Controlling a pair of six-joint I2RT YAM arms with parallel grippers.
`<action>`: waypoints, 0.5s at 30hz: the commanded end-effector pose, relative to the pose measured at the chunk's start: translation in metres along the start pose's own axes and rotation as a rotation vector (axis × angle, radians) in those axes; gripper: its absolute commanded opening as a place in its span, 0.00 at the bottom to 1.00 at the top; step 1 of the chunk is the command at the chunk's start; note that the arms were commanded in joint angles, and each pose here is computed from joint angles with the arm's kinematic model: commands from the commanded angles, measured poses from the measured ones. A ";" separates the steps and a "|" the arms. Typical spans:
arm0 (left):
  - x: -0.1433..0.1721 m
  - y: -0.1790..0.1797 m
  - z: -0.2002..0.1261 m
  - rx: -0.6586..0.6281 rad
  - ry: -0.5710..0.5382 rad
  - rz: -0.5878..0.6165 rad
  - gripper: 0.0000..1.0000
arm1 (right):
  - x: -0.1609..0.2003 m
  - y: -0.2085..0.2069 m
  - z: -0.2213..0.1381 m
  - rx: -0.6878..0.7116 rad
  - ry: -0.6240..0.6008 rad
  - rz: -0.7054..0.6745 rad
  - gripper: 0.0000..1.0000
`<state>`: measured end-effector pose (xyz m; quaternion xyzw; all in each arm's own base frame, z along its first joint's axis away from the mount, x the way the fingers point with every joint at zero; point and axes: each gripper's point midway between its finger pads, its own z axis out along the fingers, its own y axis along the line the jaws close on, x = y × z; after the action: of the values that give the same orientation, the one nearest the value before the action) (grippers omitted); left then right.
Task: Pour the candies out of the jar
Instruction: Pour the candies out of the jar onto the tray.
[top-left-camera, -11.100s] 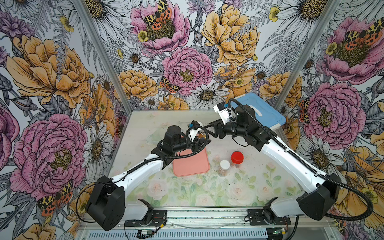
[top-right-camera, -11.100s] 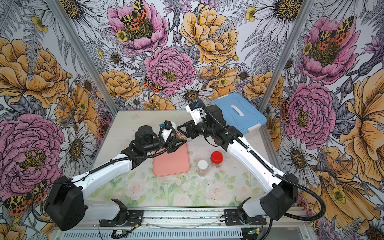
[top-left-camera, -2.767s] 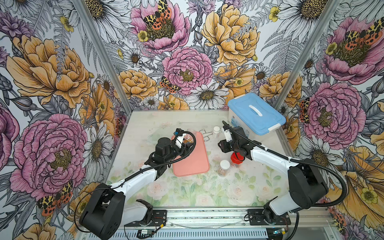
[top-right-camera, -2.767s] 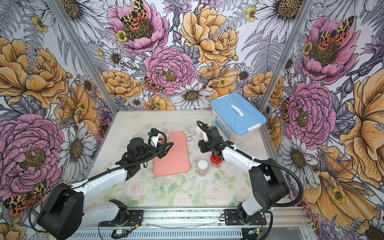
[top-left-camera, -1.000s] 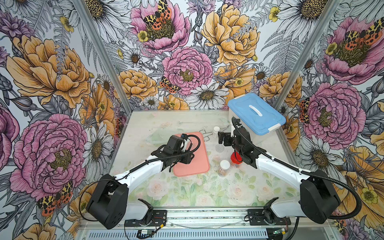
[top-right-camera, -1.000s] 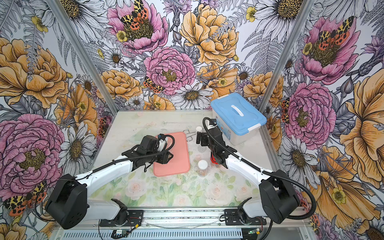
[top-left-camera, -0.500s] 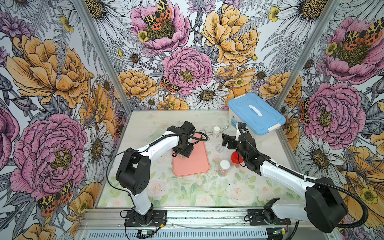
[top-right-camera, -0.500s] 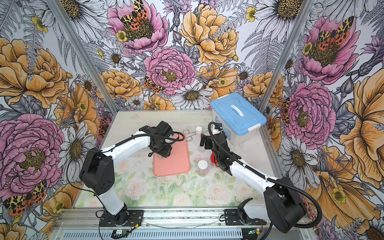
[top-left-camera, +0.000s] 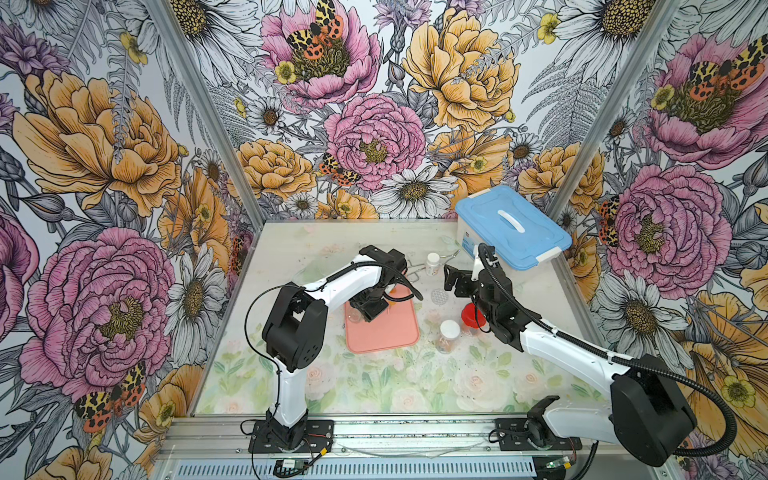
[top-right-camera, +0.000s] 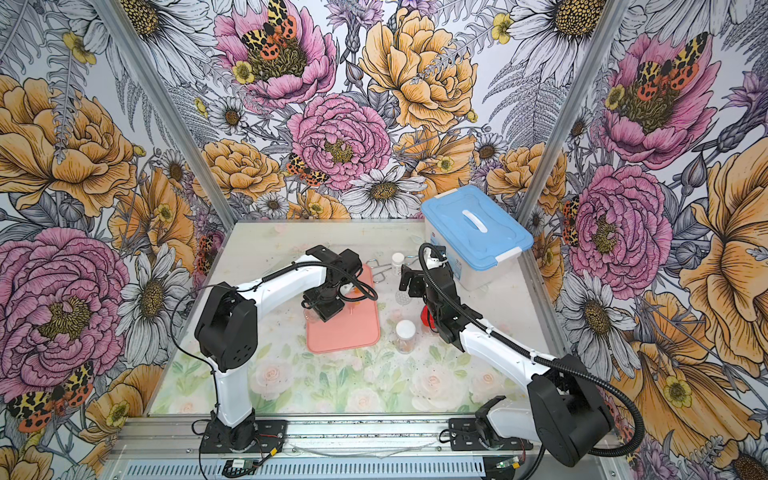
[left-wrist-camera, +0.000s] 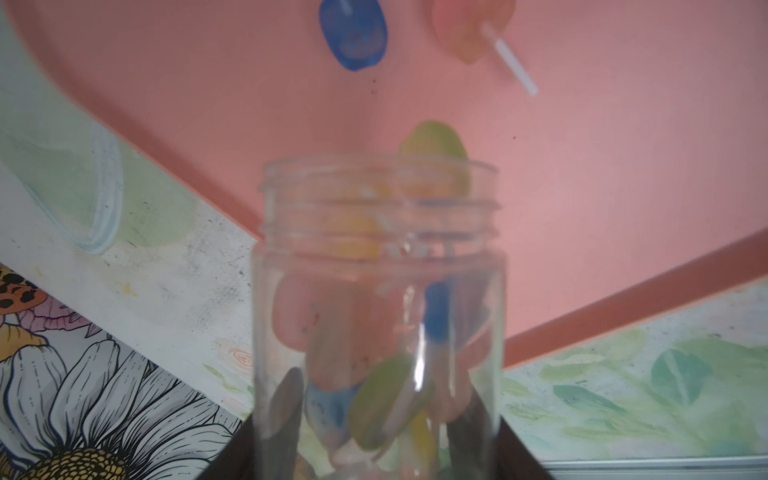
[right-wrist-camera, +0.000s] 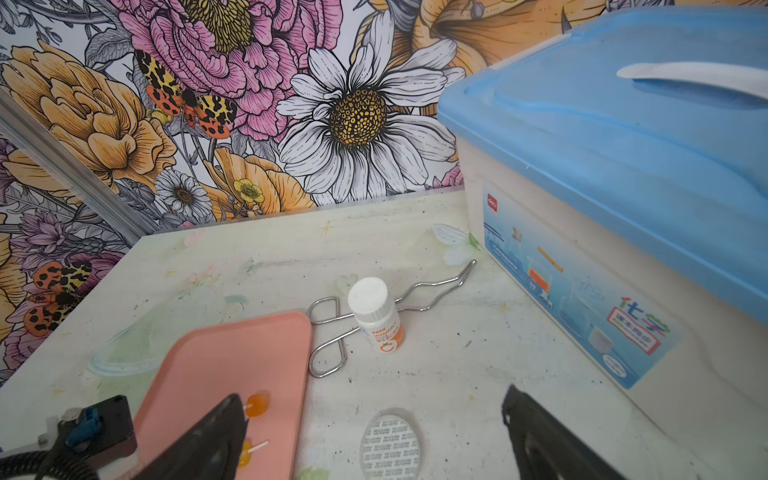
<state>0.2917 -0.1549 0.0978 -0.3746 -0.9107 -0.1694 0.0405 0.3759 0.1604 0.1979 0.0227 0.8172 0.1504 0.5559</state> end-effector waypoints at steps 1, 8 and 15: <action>0.011 0.004 -0.011 -0.072 0.053 0.070 0.00 | -0.010 0.003 -0.002 -0.017 -0.040 0.027 0.99; 0.008 0.009 -0.006 -0.099 0.101 0.107 0.00 | -0.010 0.005 0.000 -0.030 -0.041 0.039 0.99; 0.002 0.003 -0.019 -0.120 0.070 0.111 0.00 | -0.011 0.003 -0.005 -0.024 -0.052 0.047 0.99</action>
<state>0.2886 -0.1605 0.1076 -0.4123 -0.8841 -0.2093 0.0669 0.3768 0.1616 0.2011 0.0293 0.8118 0.1603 0.5608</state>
